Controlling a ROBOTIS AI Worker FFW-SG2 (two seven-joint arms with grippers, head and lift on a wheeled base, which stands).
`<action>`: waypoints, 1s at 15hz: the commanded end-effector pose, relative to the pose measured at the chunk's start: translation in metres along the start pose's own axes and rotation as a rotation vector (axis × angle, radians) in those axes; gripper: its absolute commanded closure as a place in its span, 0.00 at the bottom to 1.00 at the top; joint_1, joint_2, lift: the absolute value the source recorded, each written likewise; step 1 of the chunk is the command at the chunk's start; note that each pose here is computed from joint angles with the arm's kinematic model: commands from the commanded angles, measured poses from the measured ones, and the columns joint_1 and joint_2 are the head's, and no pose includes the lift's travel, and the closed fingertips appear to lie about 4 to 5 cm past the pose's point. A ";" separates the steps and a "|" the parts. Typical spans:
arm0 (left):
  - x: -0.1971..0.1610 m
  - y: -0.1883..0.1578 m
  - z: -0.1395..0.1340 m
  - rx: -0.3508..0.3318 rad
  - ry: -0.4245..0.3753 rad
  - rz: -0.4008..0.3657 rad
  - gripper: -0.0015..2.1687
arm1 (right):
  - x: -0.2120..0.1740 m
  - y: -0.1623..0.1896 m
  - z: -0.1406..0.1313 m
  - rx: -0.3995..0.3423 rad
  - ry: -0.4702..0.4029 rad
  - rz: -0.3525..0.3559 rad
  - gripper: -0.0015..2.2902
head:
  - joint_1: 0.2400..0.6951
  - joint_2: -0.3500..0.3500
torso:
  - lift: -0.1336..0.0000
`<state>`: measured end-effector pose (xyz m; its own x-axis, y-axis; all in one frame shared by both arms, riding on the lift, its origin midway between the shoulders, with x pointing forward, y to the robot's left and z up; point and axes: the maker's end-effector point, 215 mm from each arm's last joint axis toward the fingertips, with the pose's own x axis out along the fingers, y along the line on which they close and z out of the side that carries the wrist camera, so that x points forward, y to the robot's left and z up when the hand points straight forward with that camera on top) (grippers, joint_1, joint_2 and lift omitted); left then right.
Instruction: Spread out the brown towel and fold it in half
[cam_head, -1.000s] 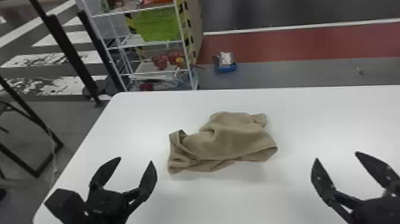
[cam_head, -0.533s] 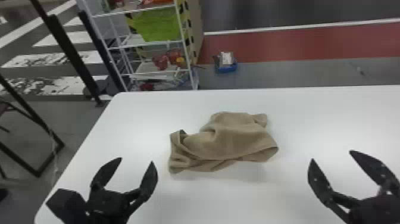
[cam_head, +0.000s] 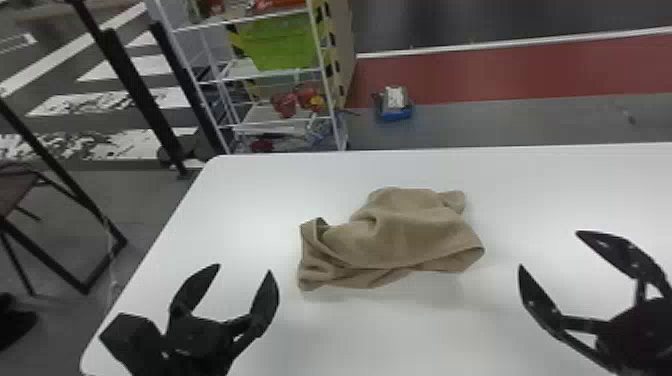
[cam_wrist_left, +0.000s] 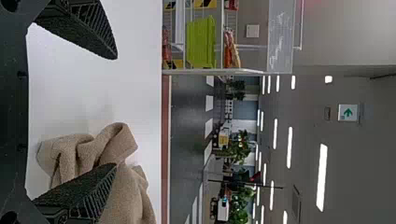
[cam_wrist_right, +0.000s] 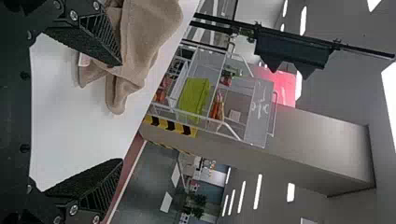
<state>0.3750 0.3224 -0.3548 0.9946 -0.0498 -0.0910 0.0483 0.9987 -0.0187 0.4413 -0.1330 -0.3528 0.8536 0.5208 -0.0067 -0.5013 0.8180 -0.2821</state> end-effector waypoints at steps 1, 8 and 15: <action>0.000 0.001 -0.001 -0.004 0.001 0.003 0.03 | 0.014 -0.005 -0.013 -0.051 0.010 0.022 0.07 | 1.00 0.87 | 0.00; 0.000 0.003 -0.001 -0.002 0.001 0.006 0.03 | 0.054 0.022 -0.045 -0.120 0.076 0.156 0.08 | 1.00 0.88 | 0.00; 0.000 0.007 0.001 -0.002 -0.003 0.012 0.03 | 0.092 0.072 -0.053 -0.127 0.092 0.263 0.19 | 1.00 0.98 | 0.00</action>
<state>0.3759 0.3290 -0.3538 0.9953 -0.0399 -0.0882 0.0387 0.9991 -0.0150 0.4914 -0.0497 -0.4239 0.7212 0.6686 -0.1812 -0.6783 0.6284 -0.3808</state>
